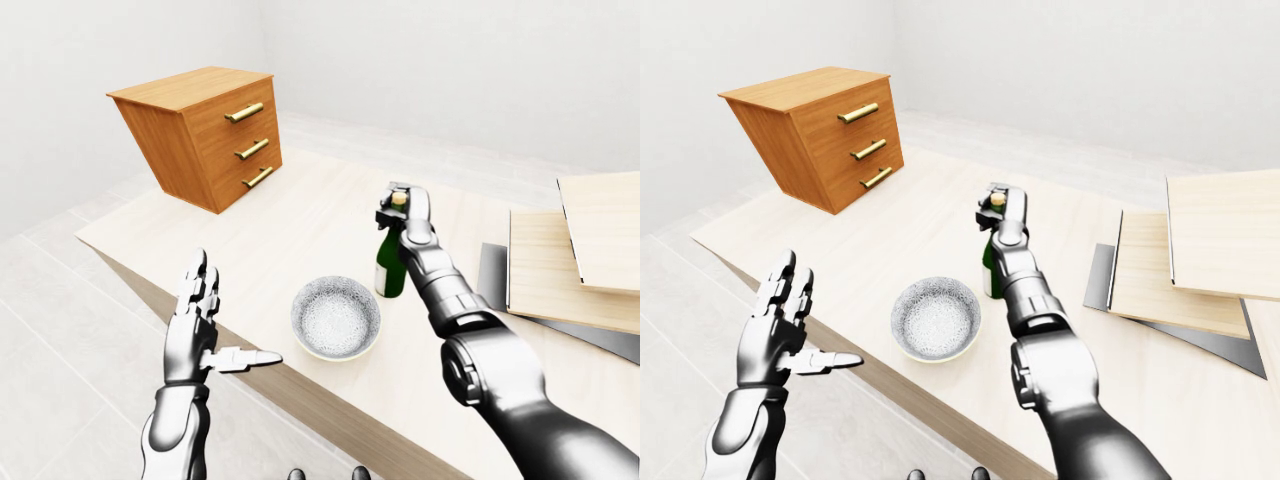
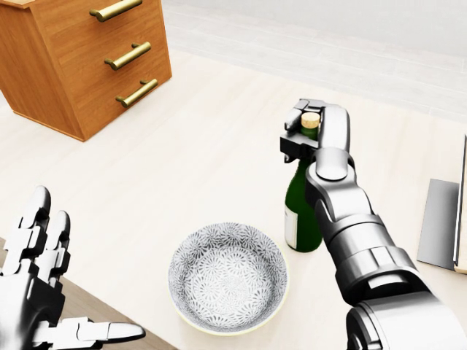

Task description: Put the wine bottle on the wine rack.

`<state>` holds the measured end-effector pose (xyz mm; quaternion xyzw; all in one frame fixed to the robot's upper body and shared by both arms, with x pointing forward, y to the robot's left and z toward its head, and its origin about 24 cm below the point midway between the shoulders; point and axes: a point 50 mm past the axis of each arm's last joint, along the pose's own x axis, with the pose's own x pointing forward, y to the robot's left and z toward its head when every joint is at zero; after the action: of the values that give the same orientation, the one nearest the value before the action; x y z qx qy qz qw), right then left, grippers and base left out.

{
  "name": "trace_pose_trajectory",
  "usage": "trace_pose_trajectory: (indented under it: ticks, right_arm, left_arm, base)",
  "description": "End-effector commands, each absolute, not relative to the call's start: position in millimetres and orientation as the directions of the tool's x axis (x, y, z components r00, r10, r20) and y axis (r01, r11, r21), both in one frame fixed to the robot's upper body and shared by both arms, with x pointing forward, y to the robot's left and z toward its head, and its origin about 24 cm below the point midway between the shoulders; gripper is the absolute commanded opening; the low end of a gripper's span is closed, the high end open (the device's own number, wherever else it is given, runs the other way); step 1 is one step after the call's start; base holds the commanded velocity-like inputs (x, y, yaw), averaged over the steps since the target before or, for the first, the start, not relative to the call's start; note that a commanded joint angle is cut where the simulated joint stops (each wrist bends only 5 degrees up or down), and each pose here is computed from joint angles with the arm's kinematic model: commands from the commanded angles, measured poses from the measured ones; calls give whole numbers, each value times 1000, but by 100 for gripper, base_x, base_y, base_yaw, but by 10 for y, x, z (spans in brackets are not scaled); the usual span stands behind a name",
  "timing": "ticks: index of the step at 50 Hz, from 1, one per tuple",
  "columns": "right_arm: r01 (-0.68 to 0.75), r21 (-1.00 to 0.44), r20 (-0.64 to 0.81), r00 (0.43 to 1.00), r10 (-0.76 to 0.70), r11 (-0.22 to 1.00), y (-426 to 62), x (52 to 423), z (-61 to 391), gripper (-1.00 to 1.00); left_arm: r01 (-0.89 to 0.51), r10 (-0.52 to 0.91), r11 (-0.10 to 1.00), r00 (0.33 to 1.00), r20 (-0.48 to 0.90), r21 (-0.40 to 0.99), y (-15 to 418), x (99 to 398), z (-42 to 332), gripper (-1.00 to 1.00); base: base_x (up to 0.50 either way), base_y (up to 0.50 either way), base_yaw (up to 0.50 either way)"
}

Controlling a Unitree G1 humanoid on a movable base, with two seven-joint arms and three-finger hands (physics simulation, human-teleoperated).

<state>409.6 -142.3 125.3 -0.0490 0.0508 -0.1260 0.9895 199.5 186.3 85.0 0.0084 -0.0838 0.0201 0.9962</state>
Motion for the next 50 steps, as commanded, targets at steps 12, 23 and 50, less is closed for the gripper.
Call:
trace_pose_trajectory:
  ticks: [12, 23, 50]
  right_arm:
    - [290, -83, 27, 957, -289, 953, -1598, 4074, 1528, -100]
    - [301, -47, 132, 947, -293, 952, -1706, 4010, 1724, -100]
    - [335, 178, 533, 757, -377, 925, -2328, 3411, 2630, -100]
  left_arm:
    - [-34, 31, 999, 984, 175, 16, 1842, 2006, 868, 100]
    - [-30, 29, 1000, 986, 164, 2, 1843, 2036, 835, 100]
    - [-30, 30, 1000, 987, 157, 1, 1828, 2047, 811, 100]
  base:
    - [0, 0, 0]
    - [0, 0, 0]
    - [0, 0, 0]
